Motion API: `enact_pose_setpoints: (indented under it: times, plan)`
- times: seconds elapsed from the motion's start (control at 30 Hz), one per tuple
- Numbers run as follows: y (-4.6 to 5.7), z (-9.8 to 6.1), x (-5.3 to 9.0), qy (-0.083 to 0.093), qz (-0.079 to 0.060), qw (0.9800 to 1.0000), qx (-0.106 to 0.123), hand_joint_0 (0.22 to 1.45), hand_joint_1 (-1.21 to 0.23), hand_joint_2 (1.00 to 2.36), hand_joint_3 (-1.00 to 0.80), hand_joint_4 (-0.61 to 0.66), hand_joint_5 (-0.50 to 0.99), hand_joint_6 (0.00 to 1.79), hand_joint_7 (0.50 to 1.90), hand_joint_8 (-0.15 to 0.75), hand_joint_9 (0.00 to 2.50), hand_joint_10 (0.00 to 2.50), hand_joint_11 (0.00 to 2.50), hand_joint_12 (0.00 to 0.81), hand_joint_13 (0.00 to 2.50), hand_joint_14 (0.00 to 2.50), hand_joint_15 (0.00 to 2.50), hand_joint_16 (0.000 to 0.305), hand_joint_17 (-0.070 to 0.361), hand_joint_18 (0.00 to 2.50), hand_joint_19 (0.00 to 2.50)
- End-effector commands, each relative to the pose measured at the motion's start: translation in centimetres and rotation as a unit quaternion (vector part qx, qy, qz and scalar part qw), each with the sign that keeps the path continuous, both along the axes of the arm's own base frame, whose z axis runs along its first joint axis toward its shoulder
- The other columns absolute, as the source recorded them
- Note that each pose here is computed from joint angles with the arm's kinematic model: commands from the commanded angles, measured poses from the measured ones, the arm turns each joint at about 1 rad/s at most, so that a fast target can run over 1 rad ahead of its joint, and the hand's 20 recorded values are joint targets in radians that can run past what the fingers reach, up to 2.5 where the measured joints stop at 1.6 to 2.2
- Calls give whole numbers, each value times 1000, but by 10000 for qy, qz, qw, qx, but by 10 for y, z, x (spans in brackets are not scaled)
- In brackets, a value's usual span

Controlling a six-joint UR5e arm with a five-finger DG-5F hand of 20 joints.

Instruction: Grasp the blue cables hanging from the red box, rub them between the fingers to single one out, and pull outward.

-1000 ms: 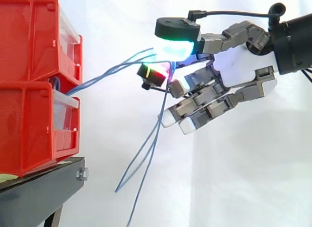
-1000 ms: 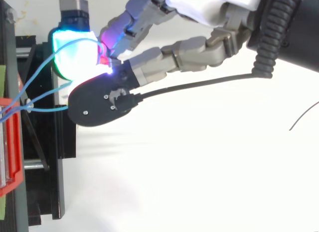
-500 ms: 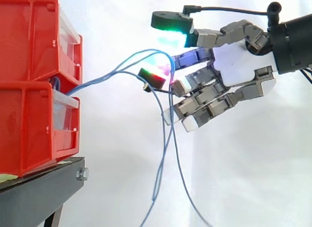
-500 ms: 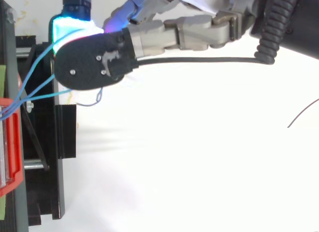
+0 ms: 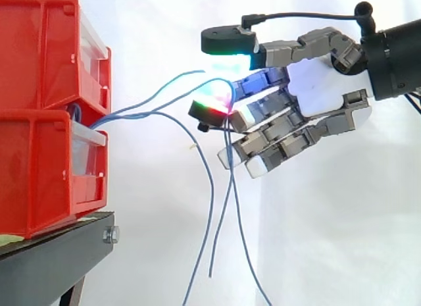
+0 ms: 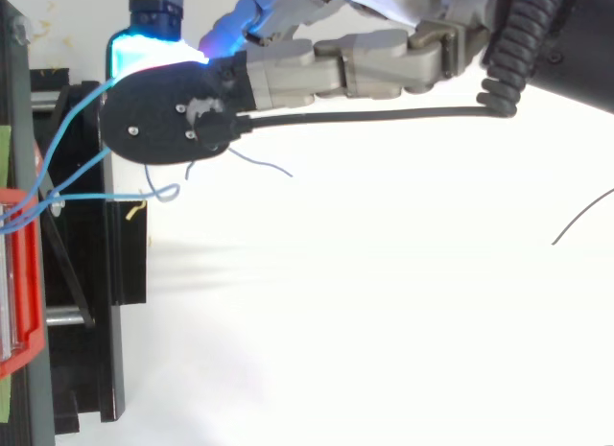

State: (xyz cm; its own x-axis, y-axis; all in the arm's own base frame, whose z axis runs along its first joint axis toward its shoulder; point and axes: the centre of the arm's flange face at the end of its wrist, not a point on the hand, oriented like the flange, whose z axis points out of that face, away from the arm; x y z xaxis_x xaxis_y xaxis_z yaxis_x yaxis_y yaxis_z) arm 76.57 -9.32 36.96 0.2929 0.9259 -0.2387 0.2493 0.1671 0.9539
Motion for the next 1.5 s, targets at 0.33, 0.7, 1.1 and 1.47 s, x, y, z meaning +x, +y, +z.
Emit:
enact_pose_setpoints:
  times: [0.33, 0.7, 1.1, 1.47]
  plan:
    - [0, -3, 0, 24, 0, 10000, -3, 739, -933, 1000, -500, -16, -169, 910, 895, 226, 989, 21, 895, 329, 732, 21, 512, 41, 92, 708, 462]
    - [0, -2, -1, 34, -3, 10000, 9, 426, -422, 1000, -500, 68, -127, 849, 945, 288, 1101, 16, 848, 397, 779, 22, 538, 55, 124, 744, 548]
    - [1, -1, 0, 11, -3, 10000, 10, 579, -635, 1011, -191, 90, -132, 878, 1068, 285, 1089, 20, 869, 391, 794, 19, 534, 52, 117, 744, 537]
    - [4, -5, -1, 56, 1, 10000, 22, 616, -761, 1017, -101, 54, -138, 932, 1047, 276, 1072, 20, 914, 363, 777, 20, 541, 47, 106, 742, 532]
